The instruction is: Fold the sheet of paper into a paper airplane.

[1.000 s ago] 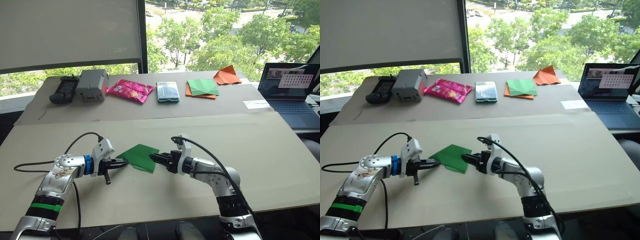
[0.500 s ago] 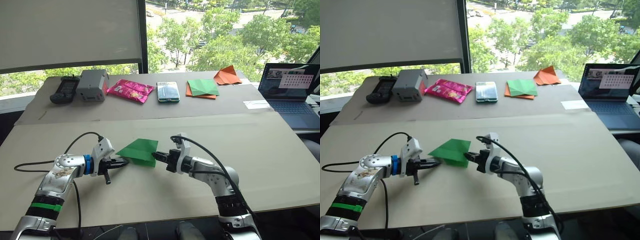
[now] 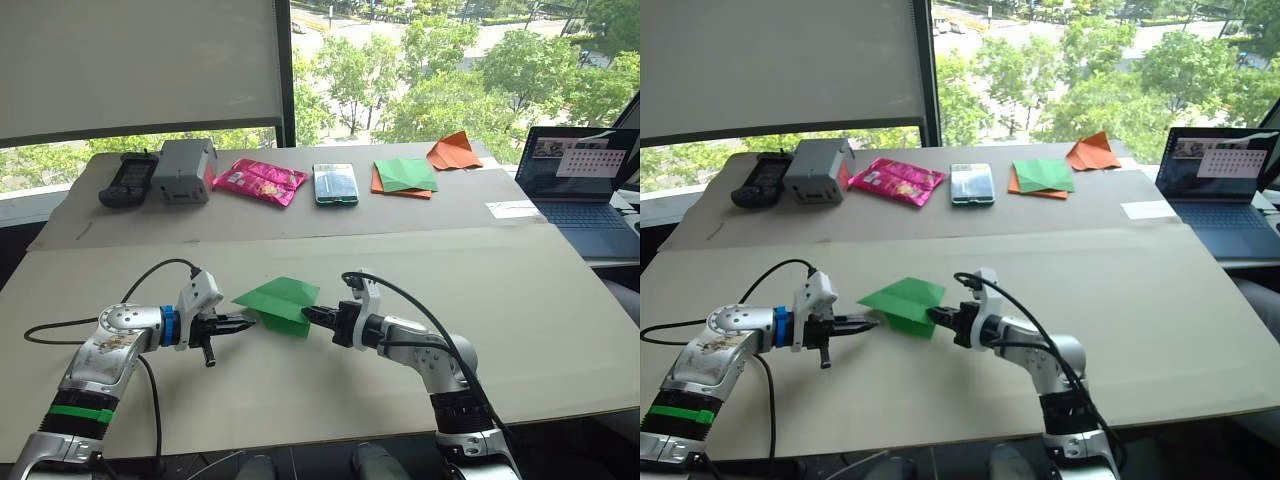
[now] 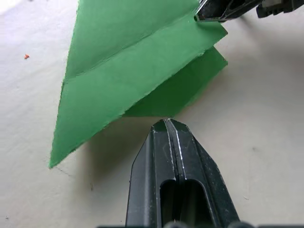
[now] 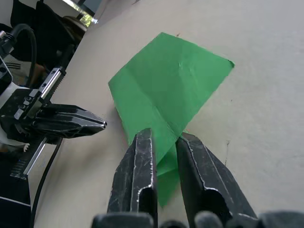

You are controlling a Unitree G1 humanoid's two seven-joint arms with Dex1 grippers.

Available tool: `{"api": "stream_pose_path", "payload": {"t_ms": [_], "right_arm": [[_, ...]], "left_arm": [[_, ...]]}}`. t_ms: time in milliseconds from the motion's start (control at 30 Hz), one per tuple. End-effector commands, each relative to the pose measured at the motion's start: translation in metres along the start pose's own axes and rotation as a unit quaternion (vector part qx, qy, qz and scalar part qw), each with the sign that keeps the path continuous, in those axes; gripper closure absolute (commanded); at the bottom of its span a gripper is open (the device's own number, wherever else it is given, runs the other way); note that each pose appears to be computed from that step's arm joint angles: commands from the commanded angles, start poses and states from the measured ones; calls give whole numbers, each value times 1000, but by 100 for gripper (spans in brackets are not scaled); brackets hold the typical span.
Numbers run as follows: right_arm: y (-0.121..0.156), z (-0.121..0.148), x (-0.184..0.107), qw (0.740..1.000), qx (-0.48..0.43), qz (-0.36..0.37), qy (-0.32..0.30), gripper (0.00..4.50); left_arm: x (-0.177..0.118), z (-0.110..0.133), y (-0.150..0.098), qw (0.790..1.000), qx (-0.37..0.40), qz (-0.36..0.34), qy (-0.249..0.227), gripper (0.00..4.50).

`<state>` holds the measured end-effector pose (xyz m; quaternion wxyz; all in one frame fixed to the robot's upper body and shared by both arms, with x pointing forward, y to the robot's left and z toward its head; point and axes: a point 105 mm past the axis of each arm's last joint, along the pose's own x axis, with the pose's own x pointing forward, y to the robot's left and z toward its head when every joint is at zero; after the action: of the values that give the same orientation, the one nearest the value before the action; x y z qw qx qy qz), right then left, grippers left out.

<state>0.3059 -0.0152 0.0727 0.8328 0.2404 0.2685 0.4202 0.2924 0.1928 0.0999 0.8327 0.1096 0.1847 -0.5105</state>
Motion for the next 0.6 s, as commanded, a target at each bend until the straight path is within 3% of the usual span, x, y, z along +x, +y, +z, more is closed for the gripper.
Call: {"api": "stream_pose_path", "payload": {"t_ms": [33, 233, 467, 600], "right_arm": [[12, -12, 1, 999, 10, 23, 18, 221], [14, -14, 3, 1000, 12, 24, 16, 15], [12, -11, 2, 1000, 12, 21, 11, 3], [11, -9, 1, 1000, 13, 19, 8, 3]], "left_arm": [[-15, 23, -10, 999, 7, -19, -28, 450], [-14, 28, -3, 999, -4, -2, -41, 450], [15, 38, 20, 998, 11, 33, -61, 450], [28, 22, 29, 998, 26, 45, -24, 450]]}}
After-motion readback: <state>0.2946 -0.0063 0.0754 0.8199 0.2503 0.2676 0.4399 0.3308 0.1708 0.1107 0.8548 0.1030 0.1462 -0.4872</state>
